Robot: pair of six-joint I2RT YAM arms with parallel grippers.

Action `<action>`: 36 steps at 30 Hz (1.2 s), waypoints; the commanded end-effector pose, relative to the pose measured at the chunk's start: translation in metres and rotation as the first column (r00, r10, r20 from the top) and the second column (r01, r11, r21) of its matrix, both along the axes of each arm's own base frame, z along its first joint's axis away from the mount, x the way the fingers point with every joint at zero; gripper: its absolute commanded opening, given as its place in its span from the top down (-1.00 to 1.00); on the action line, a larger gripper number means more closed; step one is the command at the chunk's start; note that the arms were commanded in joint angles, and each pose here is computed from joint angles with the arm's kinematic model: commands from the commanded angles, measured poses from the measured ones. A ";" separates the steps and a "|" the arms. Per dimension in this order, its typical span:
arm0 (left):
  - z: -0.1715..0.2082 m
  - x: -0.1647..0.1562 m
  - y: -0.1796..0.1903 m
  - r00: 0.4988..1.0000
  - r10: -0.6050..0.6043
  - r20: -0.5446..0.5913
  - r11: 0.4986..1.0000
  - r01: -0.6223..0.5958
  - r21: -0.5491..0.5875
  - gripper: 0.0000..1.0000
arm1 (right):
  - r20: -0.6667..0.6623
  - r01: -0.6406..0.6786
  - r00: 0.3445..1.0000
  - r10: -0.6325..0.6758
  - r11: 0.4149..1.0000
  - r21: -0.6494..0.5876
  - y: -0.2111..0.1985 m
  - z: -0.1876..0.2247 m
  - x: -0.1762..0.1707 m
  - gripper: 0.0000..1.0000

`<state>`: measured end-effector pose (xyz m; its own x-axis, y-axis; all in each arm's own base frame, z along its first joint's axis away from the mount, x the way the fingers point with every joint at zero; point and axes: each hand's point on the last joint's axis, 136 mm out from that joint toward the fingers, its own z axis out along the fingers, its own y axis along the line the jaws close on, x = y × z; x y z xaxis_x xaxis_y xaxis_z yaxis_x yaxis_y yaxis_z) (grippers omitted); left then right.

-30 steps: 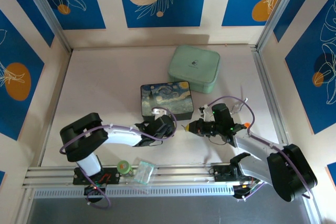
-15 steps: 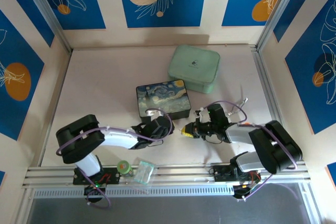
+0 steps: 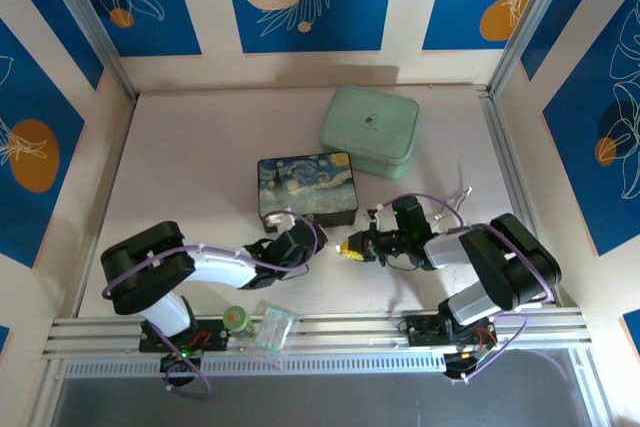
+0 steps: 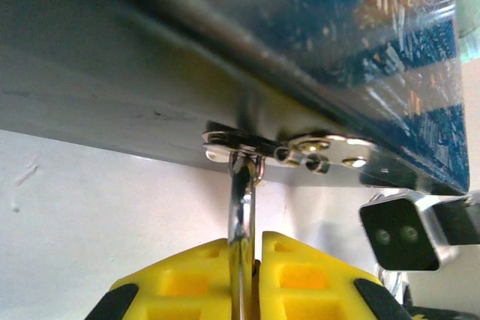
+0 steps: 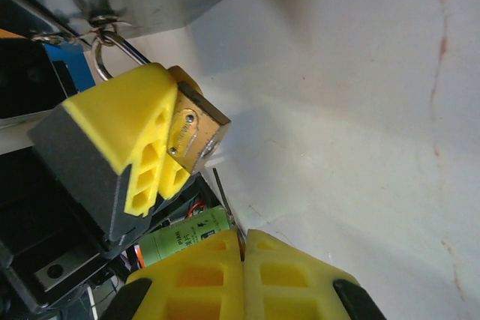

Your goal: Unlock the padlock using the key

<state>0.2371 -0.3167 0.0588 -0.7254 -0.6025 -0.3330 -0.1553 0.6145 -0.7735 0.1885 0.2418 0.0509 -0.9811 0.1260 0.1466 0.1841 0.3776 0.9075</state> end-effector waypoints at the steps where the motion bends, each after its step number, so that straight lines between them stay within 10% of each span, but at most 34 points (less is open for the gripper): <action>1: 0.017 0.011 -0.004 0.997 0.072 0.026 0.991 -0.068 -0.118 0.88 | -0.015 -0.022 1.000 0.023 0.999 0.043 0.008 0.006 0.000 0.97; 36: 0.024 0.005 -0.029 0.998 0.027 -0.054 0.949 -0.042 -0.312 1.00 | 0.017 0.001 1.000 -0.003 0.990 0.138 0.004 0.010 0.033 0.98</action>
<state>0.2461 -0.3237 0.0630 -0.6726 -0.7118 -0.2024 -0.2292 0.4604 -0.8576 0.2081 0.2456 0.0510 -0.9779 0.1083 0.1789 0.2029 0.2836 0.9372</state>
